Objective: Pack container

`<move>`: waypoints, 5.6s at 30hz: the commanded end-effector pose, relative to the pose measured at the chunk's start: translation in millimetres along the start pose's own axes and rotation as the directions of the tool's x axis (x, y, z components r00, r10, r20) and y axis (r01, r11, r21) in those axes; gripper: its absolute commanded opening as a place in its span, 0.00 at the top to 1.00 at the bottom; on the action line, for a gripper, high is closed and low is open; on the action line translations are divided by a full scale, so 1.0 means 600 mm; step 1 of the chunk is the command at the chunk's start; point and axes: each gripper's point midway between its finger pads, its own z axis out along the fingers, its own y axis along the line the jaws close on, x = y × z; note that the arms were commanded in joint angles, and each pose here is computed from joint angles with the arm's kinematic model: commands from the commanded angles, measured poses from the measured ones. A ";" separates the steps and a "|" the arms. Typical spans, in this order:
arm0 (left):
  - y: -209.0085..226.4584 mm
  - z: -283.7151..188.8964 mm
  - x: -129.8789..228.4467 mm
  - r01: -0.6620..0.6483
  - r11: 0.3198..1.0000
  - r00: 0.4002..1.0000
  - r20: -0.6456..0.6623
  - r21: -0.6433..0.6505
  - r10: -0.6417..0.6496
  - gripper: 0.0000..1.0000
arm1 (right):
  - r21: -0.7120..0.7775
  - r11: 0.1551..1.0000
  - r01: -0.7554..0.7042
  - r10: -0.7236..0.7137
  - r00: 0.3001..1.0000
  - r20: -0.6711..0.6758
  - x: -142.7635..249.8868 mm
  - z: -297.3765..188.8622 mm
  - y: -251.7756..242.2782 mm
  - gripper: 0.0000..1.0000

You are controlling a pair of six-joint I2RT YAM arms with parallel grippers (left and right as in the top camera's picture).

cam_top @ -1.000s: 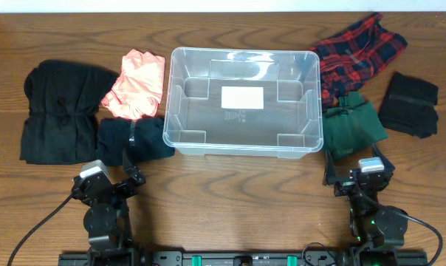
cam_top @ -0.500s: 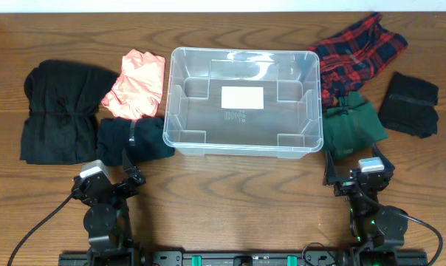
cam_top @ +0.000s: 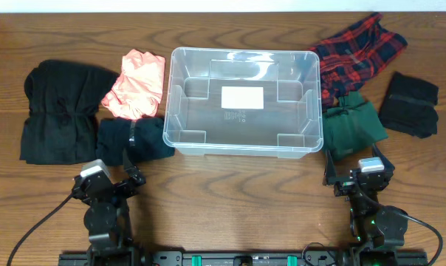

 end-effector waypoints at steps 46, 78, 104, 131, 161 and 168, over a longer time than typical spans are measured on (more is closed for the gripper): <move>0.401 0.173 -0.053 0.693 0.520 0.393 -0.344 -0.499 -0.853 0.02 | 0.016 1.000 0.010 -0.010 1.000 -0.003 0.002 0.000 -0.006 0.01; 0.311 0.328 0.152 0.665 0.588 0.283 -0.574 -0.460 -0.769 0.14 | 0.016 1.000 0.010 -0.010 1.000 -0.003 0.002 0.000 -0.006 0.01; 0.173 0.225 -0.271 0.658 0.749 0.703 -0.420 0.078 -0.574 0.94 | 0.016 1.000 0.010 -0.010 1.000 -0.003 0.002 0.000 -0.006 0.01; -0.403 -0.063 -0.477 0.576 0.147 0.817 -0.572 0.804 -0.071 0.94 | 0.016 1.000 0.010 -0.010 1.000 -0.004 0.002 0.000 -0.006 0.01; -0.645 -0.035 -0.173 0.739 -0.086 0.634 -0.647 0.668 0.424 0.94 | 0.016 1.000 0.010 -0.010 1.000 -0.003 0.002 0.000 -0.006 0.01; -0.648 -0.036 -0.171 0.674 -0.132 0.704 -0.576 0.727 0.416 0.94 | 0.016 1.000 0.010 -0.010 1.000 -0.003 0.002 0.000 -0.006 0.01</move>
